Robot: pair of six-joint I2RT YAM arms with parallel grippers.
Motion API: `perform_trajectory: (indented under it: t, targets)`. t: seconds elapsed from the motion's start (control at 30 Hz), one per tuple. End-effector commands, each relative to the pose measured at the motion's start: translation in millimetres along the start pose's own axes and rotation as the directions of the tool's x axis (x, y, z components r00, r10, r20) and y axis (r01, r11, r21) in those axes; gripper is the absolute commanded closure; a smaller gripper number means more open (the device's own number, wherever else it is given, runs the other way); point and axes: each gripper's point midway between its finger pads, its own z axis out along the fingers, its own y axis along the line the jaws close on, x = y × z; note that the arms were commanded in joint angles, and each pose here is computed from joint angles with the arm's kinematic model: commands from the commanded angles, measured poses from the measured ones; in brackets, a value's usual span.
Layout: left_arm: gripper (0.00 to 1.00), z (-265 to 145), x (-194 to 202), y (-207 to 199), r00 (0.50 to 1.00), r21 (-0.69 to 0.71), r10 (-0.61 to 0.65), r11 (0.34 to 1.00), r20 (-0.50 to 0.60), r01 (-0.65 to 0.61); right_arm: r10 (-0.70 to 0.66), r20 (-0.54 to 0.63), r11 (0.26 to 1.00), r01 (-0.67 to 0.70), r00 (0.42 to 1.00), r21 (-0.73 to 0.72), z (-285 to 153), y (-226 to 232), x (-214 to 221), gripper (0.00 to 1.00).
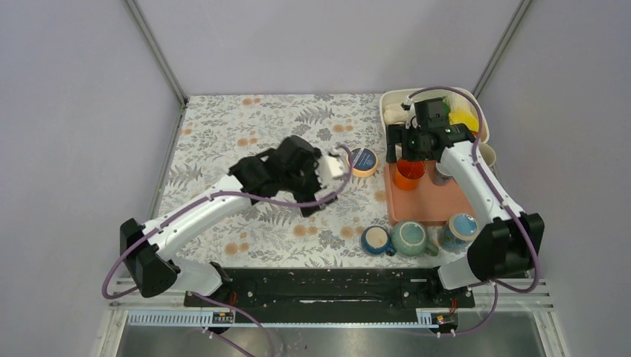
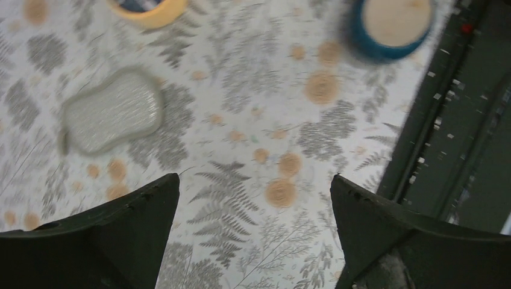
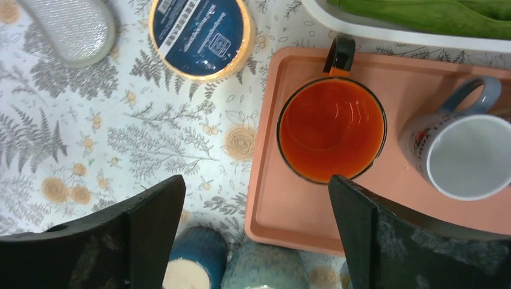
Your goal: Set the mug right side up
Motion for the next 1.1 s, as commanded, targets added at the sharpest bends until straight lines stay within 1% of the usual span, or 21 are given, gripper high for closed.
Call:
perform_trajectory:
  t: [0.0,0.07,0.13,0.2,0.27,0.33,0.4,0.5,0.73,0.87,0.9,0.93,1.07]
  targets:
    - [0.01,28.0,-8.0,-81.8,0.979,0.211,0.204,0.956,0.011,-0.202,-0.003,0.026,1.000,0.004,1.000,-0.026,-18.7,2.3,14.8,0.01]
    - [0.01,44.4,-8.8,-114.6,0.950,0.277,0.311,0.910,0.036,-0.309,0.003,0.023,1.000,-0.003,1.000,-0.005,-20.4,-2.1,22.0,0.01]
    - [0.01,61.9,-11.0,-137.7,0.908,0.301,0.413,0.858,0.076,-0.415,0.010,0.017,1.000,-0.010,1.000,-0.001,-21.6,-4.7,28.9,0.01]
    - [0.01,79.7,-21.0,-153.3,0.876,0.308,0.468,0.821,0.118,-0.480,0.018,0.018,1.000,-0.018,1.000,-0.001,-22.5,-6.1,34.1,0.00]
    - [0.01,98.3,-28.1,-162.2,0.874,0.330,0.474,0.813,0.104,-0.480,0.021,0.016,1.000,-0.021,1.000,-0.005,-22.9,-6.3,38.8,0.01]
    - [0.01,116.0,-33.8,-169.8,0.884,0.354,0.461,0.817,0.073,-0.455,0.021,0.019,1.000,-0.020,1.000,-0.005,-25.7,-6.5,42.3,0.01]
    - [0.01,130.1,-40.3,-178.2,0.888,0.363,0.455,0.818,0.068,-0.446,0.025,0.021,1.000,-0.024,0.999,-0.002,-27.1,-7.6,45.3,0.01]
    - [0.01,146.2,-44.7,-179.2,0.891,0.340,0.448,0.829,0.070,-0.443,0.028,0.028,1.000,-0.028,0.999,0.002,-30.2,-8.5,47.7,0.01]
    - [0.01,177.3,-35.5,-187.6,0.894,0.352,0.446,0.831,0.041,-0.431,0.043,0.063,0.999,-0.044,0.997,0.017,-39.8,-12.8,46.3,0.00]
    - [0.01,186.6,-31.2,-192.7,0.904,0.365,0.425,0.837,0.032,-0.407,0.045,0.073,0.999,-0.046,0.996,0.022,-43.6,-14.7,48.5,0.01]
    - [0.03,188.4,-29.9,-193.8,0.908,0.368,0.418,0.840,0.029,-0.398,0.044,0.075,0.999,-0.046,0.996,0.024,-43.9,-15.1,48.6,0.01]
    - [0.07,189.6,-27.8,-194.3,0.909,0.371,0.416,0.841,0.024,-0.395,0.046,0.078,0.999,-0.048,0.996,0.025,-45.0,-15.7,48.4,0.01]
    - [0.26,187.1,-8.4,-189.9,0.897,0.374,0.442,0.835,-0.017,-0.404,0.046,0.082,0.998,-0.049,0.996,0.030,-47.1,-17.0,49.2,0.01]
